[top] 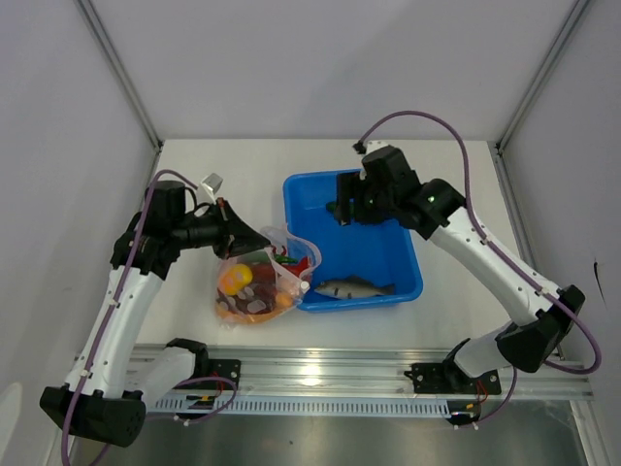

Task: Place the food in the zip-top bag and seal the zipper
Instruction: Place the fake vegetable in the zipper food storage bag, then pick up the fake vegetable from the bin.

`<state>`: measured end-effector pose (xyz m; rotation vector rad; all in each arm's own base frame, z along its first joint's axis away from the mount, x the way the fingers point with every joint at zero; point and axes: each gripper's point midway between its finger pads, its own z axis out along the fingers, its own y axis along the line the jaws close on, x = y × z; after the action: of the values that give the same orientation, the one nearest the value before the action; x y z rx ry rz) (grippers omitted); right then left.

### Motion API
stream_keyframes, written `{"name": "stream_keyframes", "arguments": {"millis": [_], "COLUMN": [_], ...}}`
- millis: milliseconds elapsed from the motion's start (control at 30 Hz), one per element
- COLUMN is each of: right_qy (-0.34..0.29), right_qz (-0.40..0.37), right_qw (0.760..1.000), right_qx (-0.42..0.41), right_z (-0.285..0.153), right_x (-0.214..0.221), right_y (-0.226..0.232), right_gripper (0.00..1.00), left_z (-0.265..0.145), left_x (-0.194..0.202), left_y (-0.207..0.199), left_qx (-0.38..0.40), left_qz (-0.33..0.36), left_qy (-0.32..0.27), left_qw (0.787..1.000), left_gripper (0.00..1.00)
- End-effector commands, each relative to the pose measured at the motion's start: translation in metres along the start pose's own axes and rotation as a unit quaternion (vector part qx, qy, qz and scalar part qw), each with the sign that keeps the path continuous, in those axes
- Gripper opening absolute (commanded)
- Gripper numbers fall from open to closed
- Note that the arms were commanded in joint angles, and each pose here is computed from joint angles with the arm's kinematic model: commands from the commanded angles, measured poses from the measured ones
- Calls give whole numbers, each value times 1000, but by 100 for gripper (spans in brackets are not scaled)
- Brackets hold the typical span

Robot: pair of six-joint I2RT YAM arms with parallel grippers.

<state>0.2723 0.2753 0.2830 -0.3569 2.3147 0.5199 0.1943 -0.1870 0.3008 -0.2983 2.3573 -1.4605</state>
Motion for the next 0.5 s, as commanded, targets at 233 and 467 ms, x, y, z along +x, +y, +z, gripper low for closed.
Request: {"name": "stream_keyframes", "arguments": {"millis": [233,467], "right_qy": [-37,20], "right_qz": [-79,-140], "right_qw": [989,968], "right_qx": [123,208], "right_z": [94,171], "right_x": [-14,11], "right_y": [-100,-149], "right_gripper": [84,86], "left_z": [-2,-1], "left_x": [3,9], "left_y": [1,3], "left_qx": [0,-1], "left_qz": [-10,-37], "left_qy": [-2,15], "left_qw": [1000,999], "left_gripper": [1,1]}}
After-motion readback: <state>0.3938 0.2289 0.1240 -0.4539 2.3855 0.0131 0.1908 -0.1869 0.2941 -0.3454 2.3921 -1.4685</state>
